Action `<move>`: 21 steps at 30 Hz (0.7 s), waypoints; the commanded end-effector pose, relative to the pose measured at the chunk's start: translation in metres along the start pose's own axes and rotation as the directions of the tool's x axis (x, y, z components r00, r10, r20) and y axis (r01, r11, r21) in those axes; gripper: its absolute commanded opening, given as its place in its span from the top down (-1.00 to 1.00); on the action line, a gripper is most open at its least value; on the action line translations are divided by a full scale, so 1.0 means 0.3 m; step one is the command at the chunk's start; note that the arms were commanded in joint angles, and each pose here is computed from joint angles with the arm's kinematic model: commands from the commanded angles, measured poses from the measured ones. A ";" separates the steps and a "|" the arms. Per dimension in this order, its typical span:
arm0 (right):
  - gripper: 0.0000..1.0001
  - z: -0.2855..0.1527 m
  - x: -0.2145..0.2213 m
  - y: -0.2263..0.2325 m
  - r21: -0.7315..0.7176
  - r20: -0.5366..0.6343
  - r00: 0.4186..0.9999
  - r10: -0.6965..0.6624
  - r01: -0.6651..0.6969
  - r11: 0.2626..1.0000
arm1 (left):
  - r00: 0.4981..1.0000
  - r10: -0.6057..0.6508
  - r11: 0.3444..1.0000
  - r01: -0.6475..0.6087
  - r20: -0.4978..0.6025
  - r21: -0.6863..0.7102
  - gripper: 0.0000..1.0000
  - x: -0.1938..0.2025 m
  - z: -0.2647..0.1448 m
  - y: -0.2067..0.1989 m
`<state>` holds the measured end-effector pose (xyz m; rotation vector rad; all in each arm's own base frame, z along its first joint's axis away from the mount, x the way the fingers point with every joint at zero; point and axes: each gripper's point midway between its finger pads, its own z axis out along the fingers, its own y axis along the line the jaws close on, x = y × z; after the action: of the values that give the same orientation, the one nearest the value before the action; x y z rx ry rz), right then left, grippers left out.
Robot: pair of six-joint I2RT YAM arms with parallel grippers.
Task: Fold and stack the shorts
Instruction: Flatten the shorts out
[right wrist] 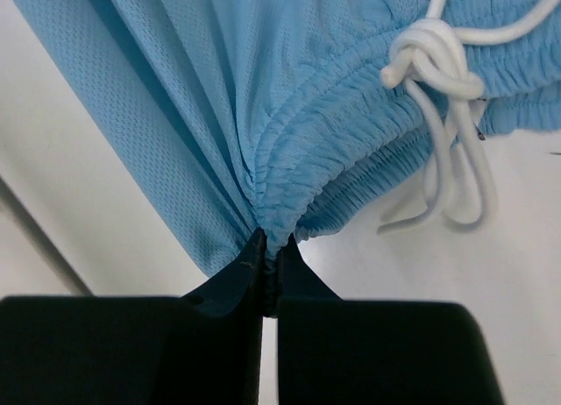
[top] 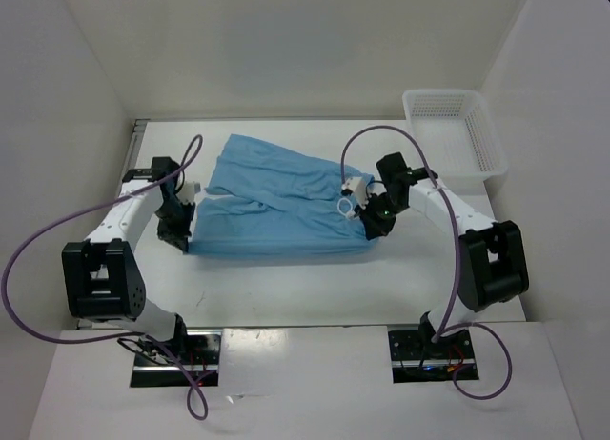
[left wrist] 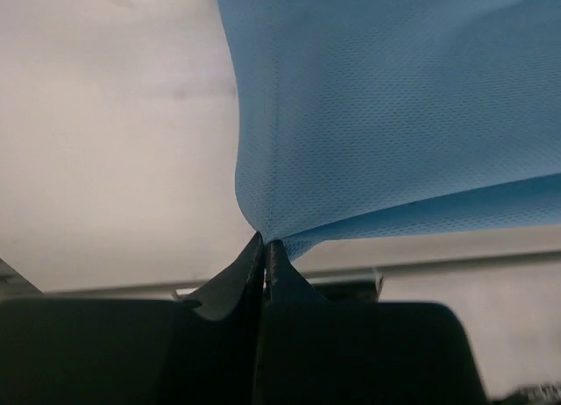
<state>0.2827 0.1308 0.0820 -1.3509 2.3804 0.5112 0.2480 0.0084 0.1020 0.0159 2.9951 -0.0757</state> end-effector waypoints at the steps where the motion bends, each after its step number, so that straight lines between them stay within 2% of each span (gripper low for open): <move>1: 1.00 -0.038 0.096 0.084 -0.022 -0.118 0.986 -0.115 0.113 0.993 | 0.985 -0.016 0.999 0.011 -0.171 -0.030 0.99 0.163 0.010 0.021; 5: 1.00 -0.053 0.153 0.098 -0.013 -0.182 0.972 -0.148 0.148 0.989 | 0.975 0.005 0.998 -0.019 -0.224 -0.060 0.99 0.257 -0.012 0.021; 7: 1.00 -0.048 0.189 0.129 -0.025 -0.234 0.950 -0.206 0.206 0.978 | 0.967 0.026 0.995 -0.051 -0.253 -0.090 0.99 0.296 -0.011 0.028; 10: 0.99 -0.048 0.208 0.152 -0.025 -0.262 0.931 -0.255 0.258 0.966 | 0.963 0.045 0.991 -0.077 -0.265 -0.109 0.96 0.315 -0.007 0.031; 11: 0.92 -0.051 0.212 0.145 -0.016 -0.272 0.928 -0.254 0.260 0.965 | 0.962 0.057 0.989 -0.091 -0.266 -0.116 0.93 0.314 -0.008 0.030; 12: 0.71 -0.049 0.206 0.141 -0.010 -0.267 0.929 -0.256 0.263 0.965 | 0.962 0.067 0.988 -0.100 -0.266 -0.114 0.82 0.314 -0.007 0.025; 13: 0.17 -0.055 0.217 0.137 0.001 -0.278 0.926 -0.256 0.267 0.964 | 0.962 0.082 0.985 -0.117 -0.259 -0.123 0.67 0.311 -0.012 0.023; 14: -0.74 -0.062 0.229 0.131 0.003 -0.300 0.916 -0.267 0.281 0.960 | 0.962 0.082 0.985 -0.117 -0.259 -0.123 0.50 0.311 -0.012 0.023; 15: -1.00 -0.074 0.232 0.131 0.010 -0.305 0.914 -0.267 0.284 0.959 | 0.958 0.096 0.982 -0.136 -0.272 -0.130 0.36 0.319 -0.016 0.021; 16: -1.00 -0.091 0.222 0.118 0.045 -0.308 0.917 -0.254 0.280 0.959 | 0.956 0.096 0.982 -0.136 -0.278 -0.129 0.23 0.331 -0.027 0.021; 18: -1.00 -0.141 0.176 0.116 0.076 -0.285 0.927 -0.244 0.275 0.958 | 0.963 0.098 0.980 -0.137 -0.252 -0.142 0.20 0.303 -0.041 0.026; 19: -1.00 -0.166 0.148 0.119 0.090 -0.261 0.935 -0.242 0.273 0.958 | 0.971 0.099 0.980 -0.133 -0.217 -0.146 0.16 0.275 -0.058 0.024; 21: -1.00 -0.240 0.037 0.117 0.149 -0.145 0.965 -0.219 0.240 0.959 | 0.995 0.077 0.987 -0.085 -0.067 -0.134 0.07 0.147 -0.082 0.021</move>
<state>0.2194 0.0966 0.0883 -1.7373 2.3565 0.1935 0.1643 0.0114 0.0940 0.1756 3.2218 0.1240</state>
